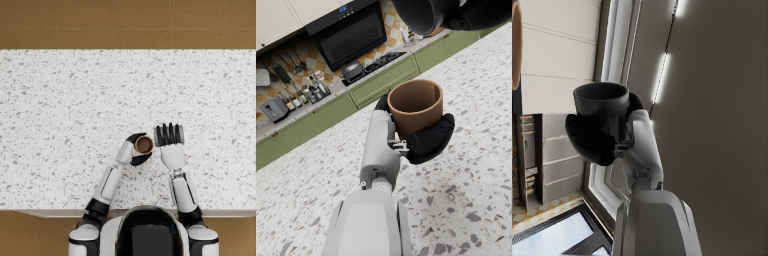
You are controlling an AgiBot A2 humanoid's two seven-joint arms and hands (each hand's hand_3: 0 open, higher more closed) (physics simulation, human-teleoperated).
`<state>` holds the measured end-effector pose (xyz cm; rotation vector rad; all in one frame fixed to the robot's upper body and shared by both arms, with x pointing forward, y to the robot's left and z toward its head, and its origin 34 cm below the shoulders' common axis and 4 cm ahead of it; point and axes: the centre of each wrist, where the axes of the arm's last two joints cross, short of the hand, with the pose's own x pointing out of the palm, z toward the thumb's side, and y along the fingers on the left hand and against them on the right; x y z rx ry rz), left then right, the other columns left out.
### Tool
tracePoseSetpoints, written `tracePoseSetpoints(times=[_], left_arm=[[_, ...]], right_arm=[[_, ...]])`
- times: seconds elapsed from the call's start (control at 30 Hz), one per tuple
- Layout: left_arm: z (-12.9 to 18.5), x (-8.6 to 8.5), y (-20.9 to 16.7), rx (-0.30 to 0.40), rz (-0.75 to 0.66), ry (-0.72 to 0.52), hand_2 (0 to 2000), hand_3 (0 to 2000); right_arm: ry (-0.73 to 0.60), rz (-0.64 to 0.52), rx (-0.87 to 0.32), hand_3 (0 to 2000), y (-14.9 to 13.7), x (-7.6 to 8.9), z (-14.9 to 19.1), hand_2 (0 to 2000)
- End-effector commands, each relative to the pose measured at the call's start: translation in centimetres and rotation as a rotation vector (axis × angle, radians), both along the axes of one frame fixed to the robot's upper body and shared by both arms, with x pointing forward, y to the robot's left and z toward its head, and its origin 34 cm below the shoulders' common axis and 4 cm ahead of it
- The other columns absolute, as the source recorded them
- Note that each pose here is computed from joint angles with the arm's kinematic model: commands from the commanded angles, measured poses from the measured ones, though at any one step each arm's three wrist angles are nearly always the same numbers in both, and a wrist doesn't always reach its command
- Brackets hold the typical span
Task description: Pick up two cups and pour the berry on the right into the cup on the left
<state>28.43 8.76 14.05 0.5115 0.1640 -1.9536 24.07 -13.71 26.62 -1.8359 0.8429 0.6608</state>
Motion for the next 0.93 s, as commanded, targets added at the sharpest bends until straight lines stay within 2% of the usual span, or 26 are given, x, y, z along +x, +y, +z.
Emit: tracePoseSetpoints(times=[0.03, 0.43, 0.47, 0.93], left_arm=[[0.79, 0.89, -0.31, -0.013, 0.007, -0.014, 2000, 1280], [1.01, 0.61, -0.13, -0.030, 0.013, -0.019, 2000, 1280], [0.10, 0.47, -0.17, -0.016, 0.010, 0.010, 2000, 1280], [0.22, 0.33, -0.03, -0.022, 0.015, 0.004, 2000, 1280]], right_arm=[[-0.033, -0.006, 0.002, 1280, 0.30, 0.03, 0.80, 2000], [-0.040, -0.053, -0.021, 1280, 0.06, 0.11, 0.60, 2000], [-0.018, -0.047, -0.034, 1280, 0.22, 0.15, 0.00, 2000], [-0.017, -0.053, -0.030, 1280, 0.05, 0.14, -0.04, 2000]])
